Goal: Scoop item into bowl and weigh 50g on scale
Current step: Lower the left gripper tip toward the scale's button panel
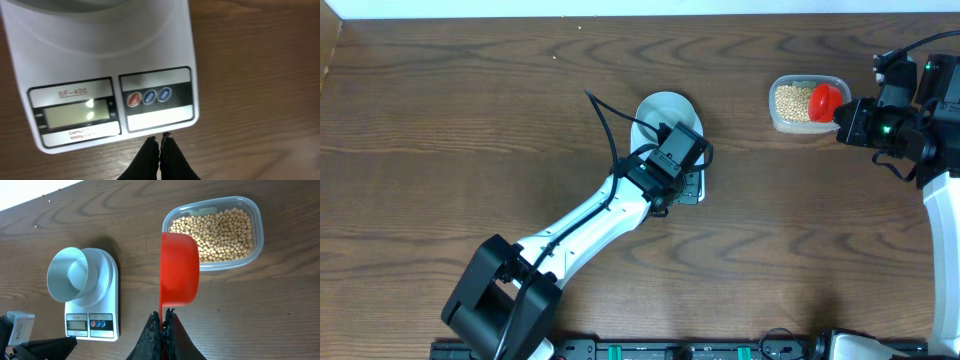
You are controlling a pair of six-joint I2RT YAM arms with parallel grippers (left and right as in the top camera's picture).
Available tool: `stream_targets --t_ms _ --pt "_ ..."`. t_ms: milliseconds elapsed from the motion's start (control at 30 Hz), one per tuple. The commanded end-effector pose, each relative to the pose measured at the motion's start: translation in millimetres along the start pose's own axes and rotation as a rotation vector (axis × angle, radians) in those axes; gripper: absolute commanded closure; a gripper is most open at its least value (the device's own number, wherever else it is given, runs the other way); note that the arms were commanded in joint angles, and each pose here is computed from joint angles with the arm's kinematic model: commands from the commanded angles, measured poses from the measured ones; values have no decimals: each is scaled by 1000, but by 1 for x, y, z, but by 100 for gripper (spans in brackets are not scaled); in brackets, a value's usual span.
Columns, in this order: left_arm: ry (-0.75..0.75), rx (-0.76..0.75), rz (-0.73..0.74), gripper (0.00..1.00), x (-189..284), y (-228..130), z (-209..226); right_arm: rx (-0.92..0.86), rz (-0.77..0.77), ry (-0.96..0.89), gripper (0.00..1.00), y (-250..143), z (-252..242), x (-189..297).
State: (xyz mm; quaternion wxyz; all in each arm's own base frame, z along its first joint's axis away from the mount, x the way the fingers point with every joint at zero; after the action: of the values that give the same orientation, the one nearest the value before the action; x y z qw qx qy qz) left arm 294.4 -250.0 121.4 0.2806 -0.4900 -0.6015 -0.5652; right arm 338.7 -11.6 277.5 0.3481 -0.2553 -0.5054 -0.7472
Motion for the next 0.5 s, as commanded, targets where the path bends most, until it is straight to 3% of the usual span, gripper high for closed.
stream_targets --t_ms 0,467 --pt "57 -29 -5 93 -8 -2 8 21 -11 2 99 5 2 3" --pt "76 -35 15 93 -29 -6 10 47 -12 -12 99 5 0 3"
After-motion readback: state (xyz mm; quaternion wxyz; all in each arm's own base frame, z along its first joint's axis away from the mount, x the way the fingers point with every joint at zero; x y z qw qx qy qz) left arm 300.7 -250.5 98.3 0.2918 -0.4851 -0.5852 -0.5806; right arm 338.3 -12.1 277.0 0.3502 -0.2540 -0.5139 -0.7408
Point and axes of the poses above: each gripper's point midway between its finger pads, its own x axis back along the fingers, its own z axis along the line the jaws close on, y = z × x, the point moved 5 cm from there along x, back along the fingers, and after that the axes turned 2 degrees about -x, right-handed, at the moved point
